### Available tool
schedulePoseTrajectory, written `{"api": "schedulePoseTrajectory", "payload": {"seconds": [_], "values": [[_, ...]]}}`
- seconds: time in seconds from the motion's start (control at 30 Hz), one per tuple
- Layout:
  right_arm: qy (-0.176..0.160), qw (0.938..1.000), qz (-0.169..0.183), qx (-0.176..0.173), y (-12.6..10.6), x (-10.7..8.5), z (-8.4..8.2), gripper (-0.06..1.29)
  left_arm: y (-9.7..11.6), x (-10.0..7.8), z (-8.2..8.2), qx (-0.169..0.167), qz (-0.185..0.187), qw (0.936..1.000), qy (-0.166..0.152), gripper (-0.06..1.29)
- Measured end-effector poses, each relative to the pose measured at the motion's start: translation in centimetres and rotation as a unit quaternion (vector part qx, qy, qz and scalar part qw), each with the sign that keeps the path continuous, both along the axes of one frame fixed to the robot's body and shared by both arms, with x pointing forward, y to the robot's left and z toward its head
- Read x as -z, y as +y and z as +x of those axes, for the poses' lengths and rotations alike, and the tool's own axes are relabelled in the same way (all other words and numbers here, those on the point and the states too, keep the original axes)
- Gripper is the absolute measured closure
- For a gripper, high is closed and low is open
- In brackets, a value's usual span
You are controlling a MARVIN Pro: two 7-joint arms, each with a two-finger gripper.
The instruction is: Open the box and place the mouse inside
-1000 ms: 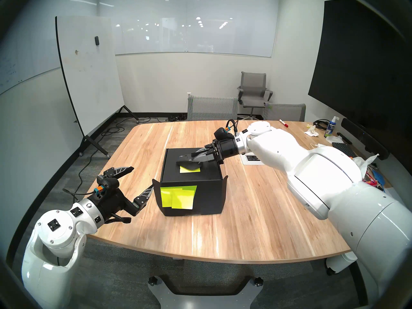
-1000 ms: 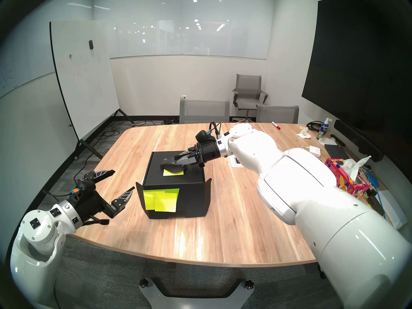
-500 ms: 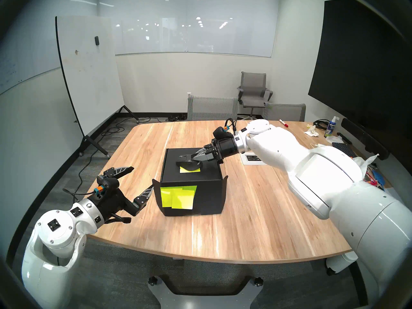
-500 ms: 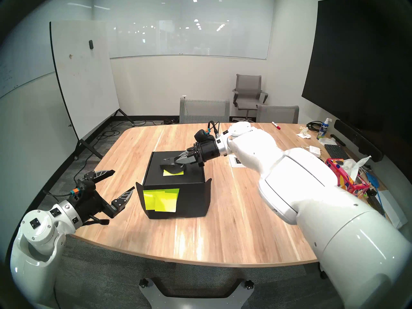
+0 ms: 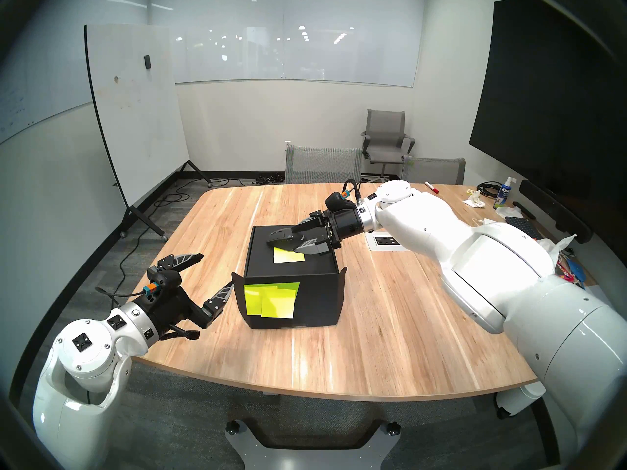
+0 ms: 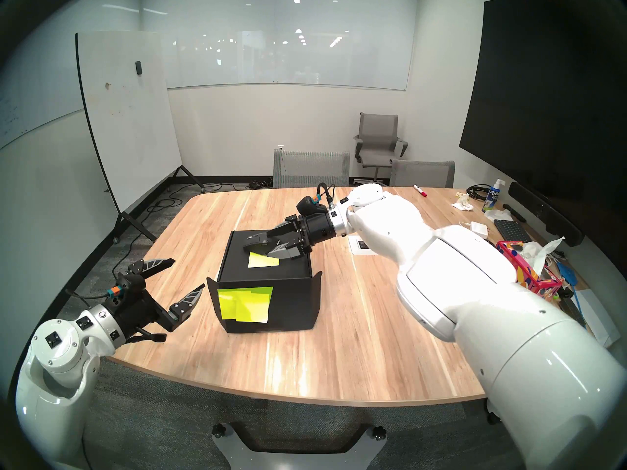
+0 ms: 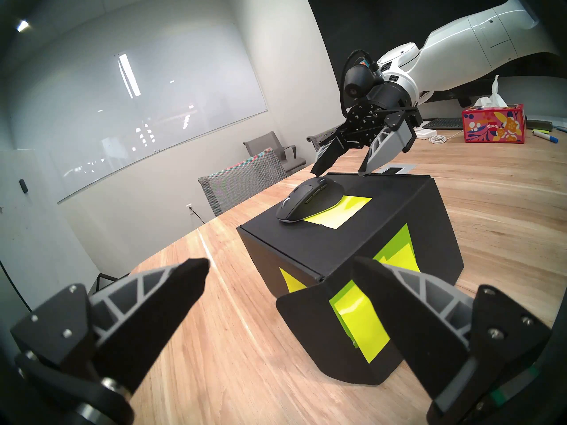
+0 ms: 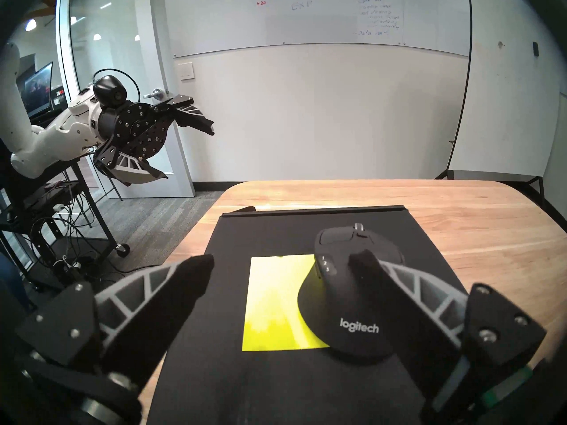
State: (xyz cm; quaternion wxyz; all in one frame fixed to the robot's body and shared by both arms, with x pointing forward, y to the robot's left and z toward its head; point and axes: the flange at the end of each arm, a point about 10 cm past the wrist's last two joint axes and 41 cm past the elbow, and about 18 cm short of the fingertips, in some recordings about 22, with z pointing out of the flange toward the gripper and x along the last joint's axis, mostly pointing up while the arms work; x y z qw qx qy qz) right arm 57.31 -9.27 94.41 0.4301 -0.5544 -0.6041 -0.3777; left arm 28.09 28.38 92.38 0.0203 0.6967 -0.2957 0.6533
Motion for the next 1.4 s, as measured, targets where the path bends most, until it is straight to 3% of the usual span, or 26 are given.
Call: {"api": "schedulePoseTrajectory", "payload": {"seconds": [1.4], "values": [[-0.013,0.9998,0.017,-0.001,-0.4,-1.0,0.2,0.03,0.0,0.0,0.0,0.000,0.000,1.0000,0.000,-0.04]]}}
